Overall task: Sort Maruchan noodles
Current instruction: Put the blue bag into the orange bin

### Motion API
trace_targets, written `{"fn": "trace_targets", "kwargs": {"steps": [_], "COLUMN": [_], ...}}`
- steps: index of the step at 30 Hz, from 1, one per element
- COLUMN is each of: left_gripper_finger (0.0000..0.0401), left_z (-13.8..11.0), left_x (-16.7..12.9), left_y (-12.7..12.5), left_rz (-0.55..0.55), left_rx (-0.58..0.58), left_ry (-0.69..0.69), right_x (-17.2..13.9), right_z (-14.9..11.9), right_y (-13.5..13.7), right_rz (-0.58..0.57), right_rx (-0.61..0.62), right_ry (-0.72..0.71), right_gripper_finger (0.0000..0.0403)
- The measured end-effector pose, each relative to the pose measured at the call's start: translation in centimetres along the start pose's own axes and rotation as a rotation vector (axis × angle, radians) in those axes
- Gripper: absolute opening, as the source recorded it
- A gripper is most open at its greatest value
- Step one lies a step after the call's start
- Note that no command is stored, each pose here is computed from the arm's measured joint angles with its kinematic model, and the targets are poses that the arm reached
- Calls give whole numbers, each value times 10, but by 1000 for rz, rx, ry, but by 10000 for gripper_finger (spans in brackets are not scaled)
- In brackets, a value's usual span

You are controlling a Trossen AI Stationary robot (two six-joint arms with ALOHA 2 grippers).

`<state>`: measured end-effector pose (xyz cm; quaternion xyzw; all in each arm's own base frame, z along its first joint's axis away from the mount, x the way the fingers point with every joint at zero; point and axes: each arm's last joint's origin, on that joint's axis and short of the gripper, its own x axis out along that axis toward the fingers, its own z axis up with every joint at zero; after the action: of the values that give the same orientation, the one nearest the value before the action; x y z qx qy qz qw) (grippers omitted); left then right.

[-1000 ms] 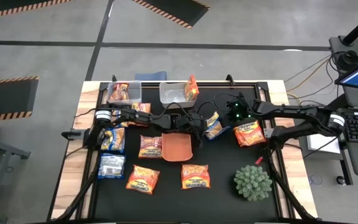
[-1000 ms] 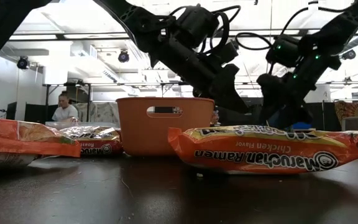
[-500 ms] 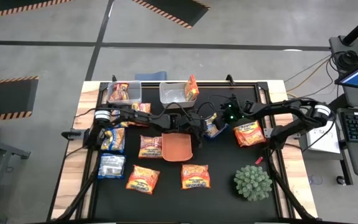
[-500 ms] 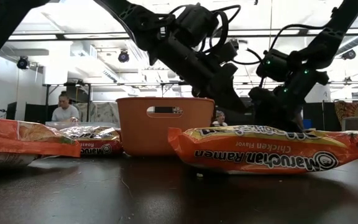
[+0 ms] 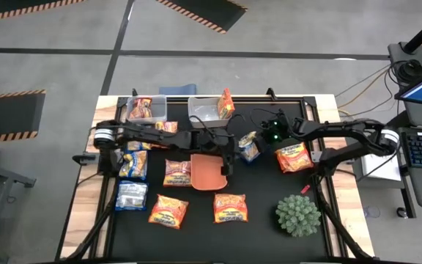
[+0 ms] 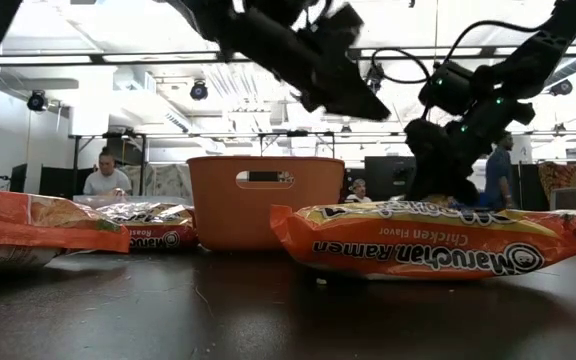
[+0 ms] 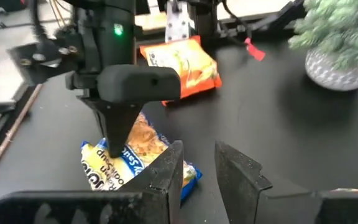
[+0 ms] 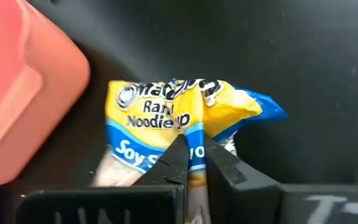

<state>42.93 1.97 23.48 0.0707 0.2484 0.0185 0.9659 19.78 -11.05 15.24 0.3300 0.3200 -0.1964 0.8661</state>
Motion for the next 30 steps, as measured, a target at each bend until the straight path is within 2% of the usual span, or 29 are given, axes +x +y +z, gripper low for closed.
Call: {"fn": "trace_targets", "kwargs": {"steps": [8,17,23,30], "left_gripper_finger": [75,75,75,75], "left_z": [7,-13,-35,-51], "left_x": [-59,-133,-164,-181], "left_y": [2,0,-2,-4], "left_rz": [19,37,49,54], "left_rx": [-4,-33,-83,-114], "left_ry": [-118,-310,-421,-520], "right_x": [-21,-46,-50,-44], "right_z": [8,15,22,40], "right_y": [15,47,77,117], "right_rz": [62,135,232,243], "right_rx": [-83,-233,-370,-537], "right_ry": [-113,-311,-439,-475], "right_gripper_finger": [9,9,9,9]}}
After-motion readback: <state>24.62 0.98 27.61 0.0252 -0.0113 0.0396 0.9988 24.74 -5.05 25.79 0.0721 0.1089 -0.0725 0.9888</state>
